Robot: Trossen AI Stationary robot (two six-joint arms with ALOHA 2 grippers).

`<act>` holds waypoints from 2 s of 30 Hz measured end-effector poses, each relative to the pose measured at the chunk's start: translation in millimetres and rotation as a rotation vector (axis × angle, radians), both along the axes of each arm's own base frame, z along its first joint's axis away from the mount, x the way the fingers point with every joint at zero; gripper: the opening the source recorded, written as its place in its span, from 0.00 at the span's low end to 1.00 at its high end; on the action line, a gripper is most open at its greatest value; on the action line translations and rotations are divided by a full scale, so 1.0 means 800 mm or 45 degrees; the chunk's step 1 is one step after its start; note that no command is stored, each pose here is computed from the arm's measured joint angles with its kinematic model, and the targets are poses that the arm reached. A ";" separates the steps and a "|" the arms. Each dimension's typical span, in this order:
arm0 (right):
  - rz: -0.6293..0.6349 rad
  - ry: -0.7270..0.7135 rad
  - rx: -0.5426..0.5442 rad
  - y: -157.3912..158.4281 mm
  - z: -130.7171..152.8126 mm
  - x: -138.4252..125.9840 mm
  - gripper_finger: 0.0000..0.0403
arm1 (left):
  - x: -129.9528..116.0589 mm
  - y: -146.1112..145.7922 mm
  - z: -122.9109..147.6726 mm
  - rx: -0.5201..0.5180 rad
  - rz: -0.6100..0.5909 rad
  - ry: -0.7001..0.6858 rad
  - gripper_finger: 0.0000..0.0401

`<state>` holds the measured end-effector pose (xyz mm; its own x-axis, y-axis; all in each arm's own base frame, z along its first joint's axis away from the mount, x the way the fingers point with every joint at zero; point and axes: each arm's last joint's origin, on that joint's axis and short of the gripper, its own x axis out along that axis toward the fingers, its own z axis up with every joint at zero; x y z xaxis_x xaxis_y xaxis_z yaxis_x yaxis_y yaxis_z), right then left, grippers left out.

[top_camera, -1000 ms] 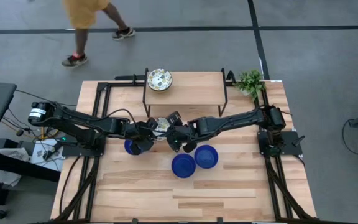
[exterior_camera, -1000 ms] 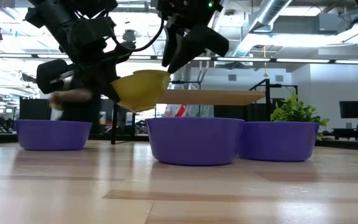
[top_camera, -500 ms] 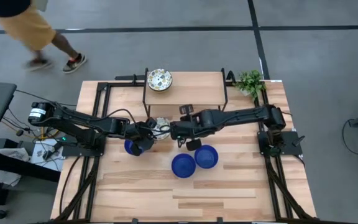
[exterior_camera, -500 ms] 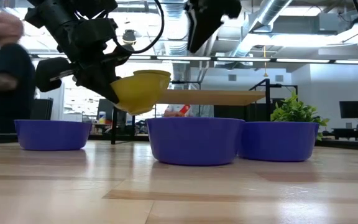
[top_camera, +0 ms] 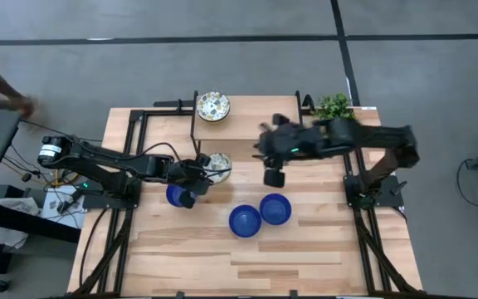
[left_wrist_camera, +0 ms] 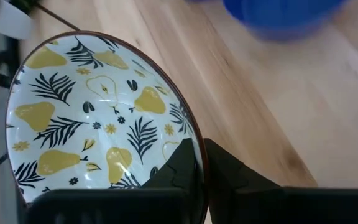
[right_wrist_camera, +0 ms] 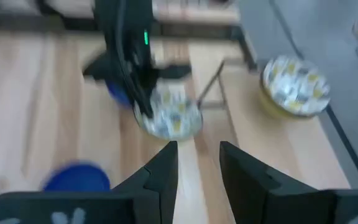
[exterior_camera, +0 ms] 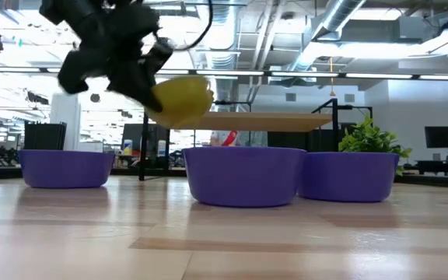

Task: Pick & Place Mini bowls
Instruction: Stack the white patterned bowl on top of the white patterned bowl on the shelf

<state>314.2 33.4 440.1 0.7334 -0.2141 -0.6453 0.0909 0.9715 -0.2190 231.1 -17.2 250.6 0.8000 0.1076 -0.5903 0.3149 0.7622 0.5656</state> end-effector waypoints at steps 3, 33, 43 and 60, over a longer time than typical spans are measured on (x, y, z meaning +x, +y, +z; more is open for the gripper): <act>0.018 -0.177 0.030 0.003 0.016 -0.023 0.27 | 0.005 0.000 0.024 -0.006 0.001 -0.057 0.04; -0.141 -0.620 0.192 -0.030 -0.159 -0.102 0.27 | 0.018 0.084 0.224 0.086 0.531 -0.097 0.04; -0.262 -0.597 0.066 -0.069 -0.160 -0.103 0.27 | 0.028 0.175 0.210 -0.055 0.690 0.064 0.04; -0.353 -0.559 0.032 -0.092 -0.163 -0.107 0.27 | 0.035 0.202 0.190 -0.143 0.679 0.142 0.06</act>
<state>228.5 -39.9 309.6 0.8539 -0.4273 -0.2971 0.4238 0.9022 -0.0796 259.5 144.0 402.4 0.5842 0.4116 -0.6995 -0.0776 0.8862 0.4567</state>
